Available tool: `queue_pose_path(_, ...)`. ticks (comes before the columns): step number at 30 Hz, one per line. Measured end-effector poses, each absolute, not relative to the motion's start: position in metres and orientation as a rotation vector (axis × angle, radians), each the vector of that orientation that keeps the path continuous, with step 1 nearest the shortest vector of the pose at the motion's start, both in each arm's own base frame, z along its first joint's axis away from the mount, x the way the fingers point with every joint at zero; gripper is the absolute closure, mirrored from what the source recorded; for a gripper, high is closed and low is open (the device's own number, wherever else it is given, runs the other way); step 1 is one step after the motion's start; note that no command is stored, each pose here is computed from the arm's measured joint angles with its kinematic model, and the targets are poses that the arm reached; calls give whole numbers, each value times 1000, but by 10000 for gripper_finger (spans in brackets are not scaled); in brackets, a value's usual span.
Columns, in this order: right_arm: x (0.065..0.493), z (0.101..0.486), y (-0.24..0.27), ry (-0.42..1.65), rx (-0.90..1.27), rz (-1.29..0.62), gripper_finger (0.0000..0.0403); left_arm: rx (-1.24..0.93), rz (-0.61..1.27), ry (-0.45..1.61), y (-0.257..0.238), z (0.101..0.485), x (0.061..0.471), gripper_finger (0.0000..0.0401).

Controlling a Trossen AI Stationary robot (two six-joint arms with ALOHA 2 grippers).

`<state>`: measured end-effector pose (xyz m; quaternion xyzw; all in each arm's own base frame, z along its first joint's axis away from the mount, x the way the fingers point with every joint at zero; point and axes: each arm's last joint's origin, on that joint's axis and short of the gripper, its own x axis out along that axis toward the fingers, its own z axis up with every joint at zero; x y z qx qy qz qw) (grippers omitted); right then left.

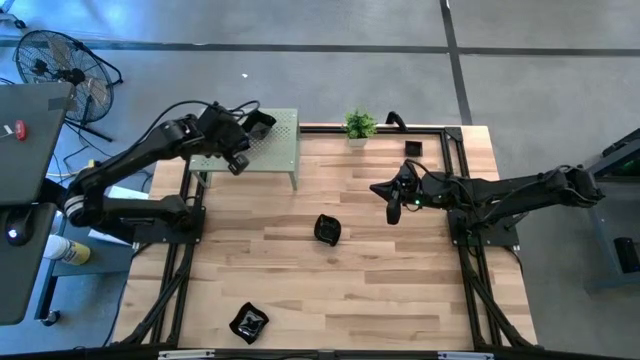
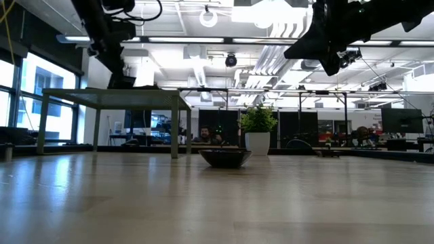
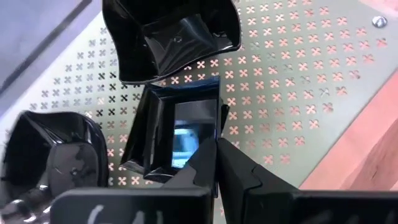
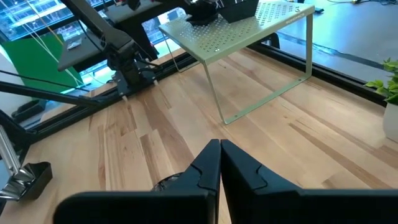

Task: Pick & Place Mini shaped plates
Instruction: Stack the black square plate on top of the black square plate on the shelf, then stack the black leaf-shaped plate on top of the stacked black leaf-shaped plate on the shelf

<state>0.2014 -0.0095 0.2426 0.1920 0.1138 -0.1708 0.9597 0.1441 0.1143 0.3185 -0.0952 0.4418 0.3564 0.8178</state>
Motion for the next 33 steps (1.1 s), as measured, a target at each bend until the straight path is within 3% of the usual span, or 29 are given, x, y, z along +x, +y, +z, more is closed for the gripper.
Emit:
queue_pose_path(15,201,243,-9,230,389,-346,396,-29,722,1022,113,319,140,397)
queue_pose_path(26,201,243,-9,230,389,-346,396,-51,719,1059,111,317,138,286)
queue_pose_path(30,201,243,-9,230,389,-346,396,-87,727,1044,111,317,138,283)
queue_pose_path(33,201,243,-9,230,390,-345,396,-149,698,1015,110,317,139,303)
